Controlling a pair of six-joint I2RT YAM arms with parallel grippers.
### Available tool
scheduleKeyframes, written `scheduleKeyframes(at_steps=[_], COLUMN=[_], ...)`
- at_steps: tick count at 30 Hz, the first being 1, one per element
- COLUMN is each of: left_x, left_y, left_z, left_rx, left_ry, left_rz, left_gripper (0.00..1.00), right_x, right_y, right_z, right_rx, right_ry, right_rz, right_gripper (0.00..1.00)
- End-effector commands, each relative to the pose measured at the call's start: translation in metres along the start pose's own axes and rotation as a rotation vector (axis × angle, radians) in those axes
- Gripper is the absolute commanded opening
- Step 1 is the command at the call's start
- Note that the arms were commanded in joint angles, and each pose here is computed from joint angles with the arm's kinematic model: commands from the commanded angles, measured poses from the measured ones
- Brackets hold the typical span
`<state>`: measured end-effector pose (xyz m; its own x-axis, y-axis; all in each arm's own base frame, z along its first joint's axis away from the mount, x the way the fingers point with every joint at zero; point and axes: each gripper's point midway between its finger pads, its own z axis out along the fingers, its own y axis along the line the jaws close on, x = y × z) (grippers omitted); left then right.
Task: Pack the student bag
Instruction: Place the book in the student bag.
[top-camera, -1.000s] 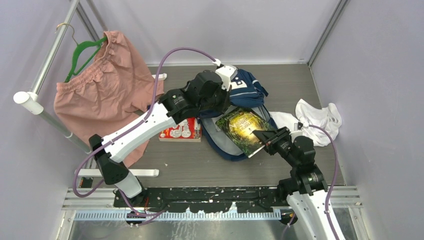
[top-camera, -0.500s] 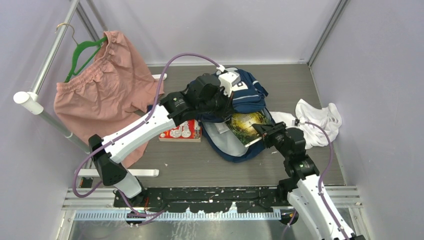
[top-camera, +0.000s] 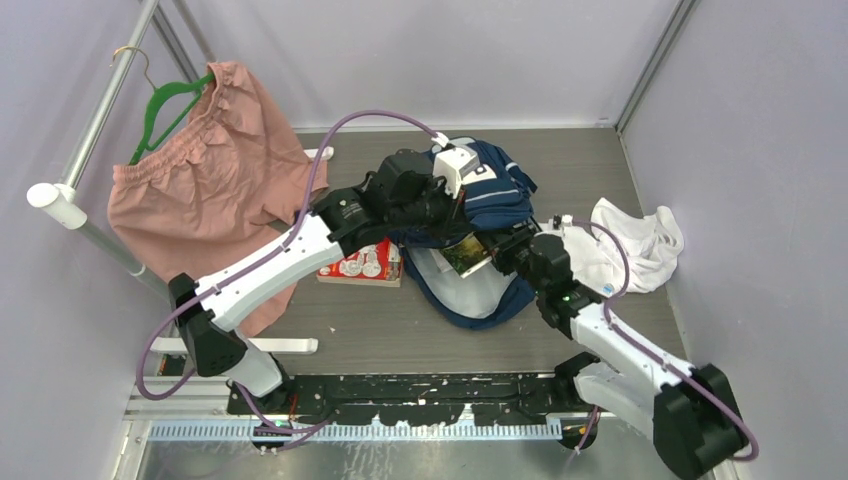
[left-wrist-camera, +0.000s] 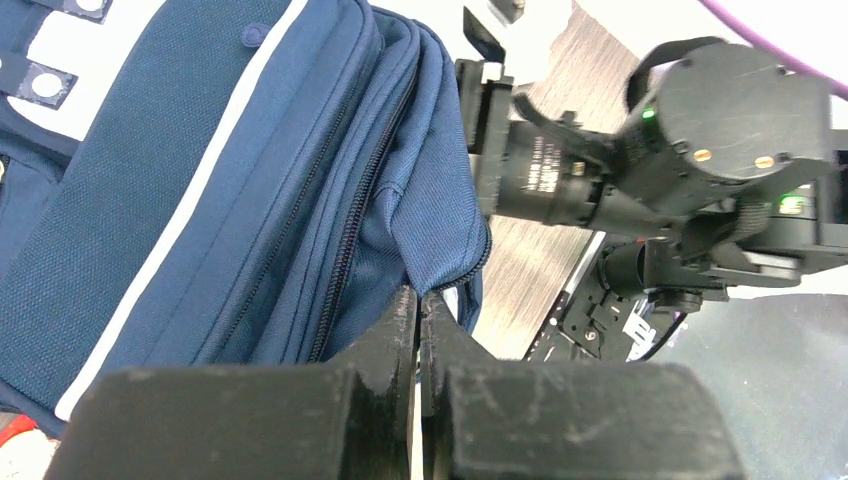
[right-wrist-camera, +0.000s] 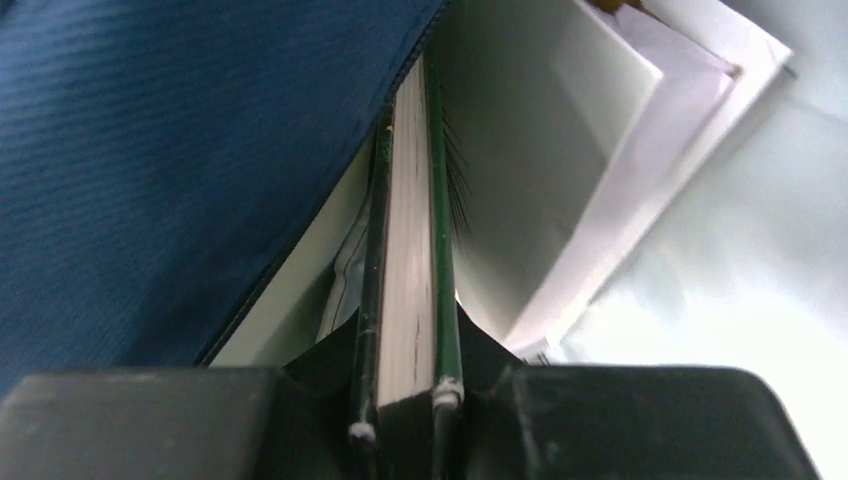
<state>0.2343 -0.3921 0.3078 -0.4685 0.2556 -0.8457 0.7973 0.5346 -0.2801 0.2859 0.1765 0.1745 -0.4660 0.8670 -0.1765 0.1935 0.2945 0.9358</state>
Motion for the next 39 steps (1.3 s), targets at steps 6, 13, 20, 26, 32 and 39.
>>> scheduleKeyframes(at_steps=[6,13,20,26,32,39], left_x=[-0.076,-0.079,-0.074,-0.068,-0.069,-0.072], left_y=[-0.039,-0.021,-0.011,-0.005,-0.006,-0.005], left_z=[-0.047,-0.050,-0.037,-0.021,-0.017,-0.008], left_rx=[0.135,0.035,-0.004,-0.004,0.012,0.025], left_ry=[-0.300,-0.338,-0.342,-0.326,-0.333,-0.342], left_rz=[0.009,-0.012,-0.021,-0.054,-0.066,-0.102], left_gripper=[0.00,0.00,0.00,0.00,0.00,0.00], right_x=[-0.052,-0.026,-0.030,-0.029,-0.019,-0.028], right_y=[0.056,0.050,0.039,0.025,0.015,0.055], right_z=[0.050,0.058,0.014,-0.016,-0.024,0.011], right_rx=[-0.145,-0.108,-0.052,0.047,0.089,0.096], right_ry=[-0.324,-0.207,-0.216,-0.180,-0.117,-0.136], right_rz=[-0.011,-0.042,-0.155,-0.248,-0.292,-0.305], right_gripper=[0.01,0.81,1.00,1.00,1.00,0.98])
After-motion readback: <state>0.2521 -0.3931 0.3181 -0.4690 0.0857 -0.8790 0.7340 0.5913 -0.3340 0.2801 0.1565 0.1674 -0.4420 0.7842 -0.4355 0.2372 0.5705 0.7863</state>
